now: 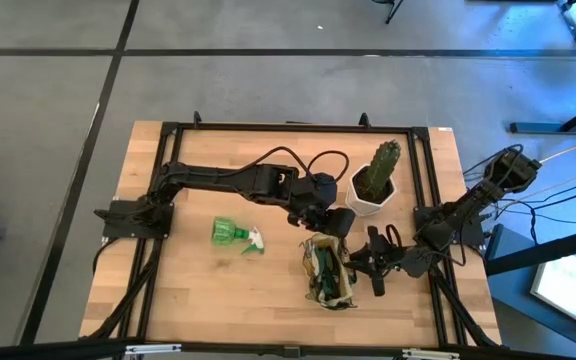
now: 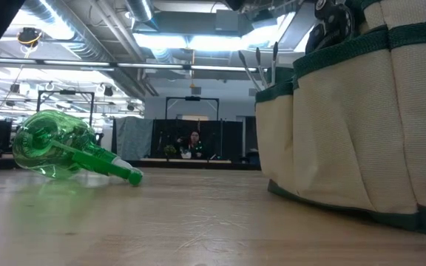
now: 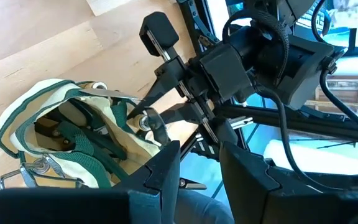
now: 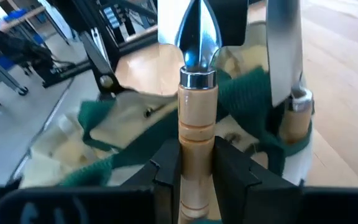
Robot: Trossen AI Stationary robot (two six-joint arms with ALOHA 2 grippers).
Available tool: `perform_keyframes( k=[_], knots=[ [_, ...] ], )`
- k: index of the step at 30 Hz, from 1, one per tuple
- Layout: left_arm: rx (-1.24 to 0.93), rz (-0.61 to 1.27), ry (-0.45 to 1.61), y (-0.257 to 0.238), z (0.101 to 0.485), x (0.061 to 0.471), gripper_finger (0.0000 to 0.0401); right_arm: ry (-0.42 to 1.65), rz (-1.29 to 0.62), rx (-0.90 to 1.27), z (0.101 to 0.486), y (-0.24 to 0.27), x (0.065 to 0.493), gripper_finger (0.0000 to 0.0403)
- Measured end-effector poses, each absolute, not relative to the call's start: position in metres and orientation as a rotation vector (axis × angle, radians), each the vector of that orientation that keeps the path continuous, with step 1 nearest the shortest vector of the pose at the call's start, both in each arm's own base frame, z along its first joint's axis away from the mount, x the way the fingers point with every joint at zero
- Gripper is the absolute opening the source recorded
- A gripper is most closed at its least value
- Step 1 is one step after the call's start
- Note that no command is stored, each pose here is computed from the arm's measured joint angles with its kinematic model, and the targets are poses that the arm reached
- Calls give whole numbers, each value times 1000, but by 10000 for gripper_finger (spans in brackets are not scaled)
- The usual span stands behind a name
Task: Pick & Place Garden tools in Gardening bag
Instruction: Put the hand trowel into the side pocket of the white bag
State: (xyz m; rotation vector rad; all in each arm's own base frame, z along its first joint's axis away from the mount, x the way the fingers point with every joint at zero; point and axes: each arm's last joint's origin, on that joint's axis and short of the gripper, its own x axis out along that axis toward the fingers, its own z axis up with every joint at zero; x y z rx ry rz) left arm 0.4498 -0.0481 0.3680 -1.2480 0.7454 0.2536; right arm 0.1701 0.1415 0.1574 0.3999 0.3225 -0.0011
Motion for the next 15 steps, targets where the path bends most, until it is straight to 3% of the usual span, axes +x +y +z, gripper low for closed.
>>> perform_keyframes(
  k=[6, 15],
  knots=[
    [-1235, 248, 746, -48, 368, 450, 109, 352, -11, 397, 154, 141, 168, 68],
    [-1230, 244, 748, -50, 368, 450, 109, 348, -13, 423, 155, 142, 168, 154]
  ],
)
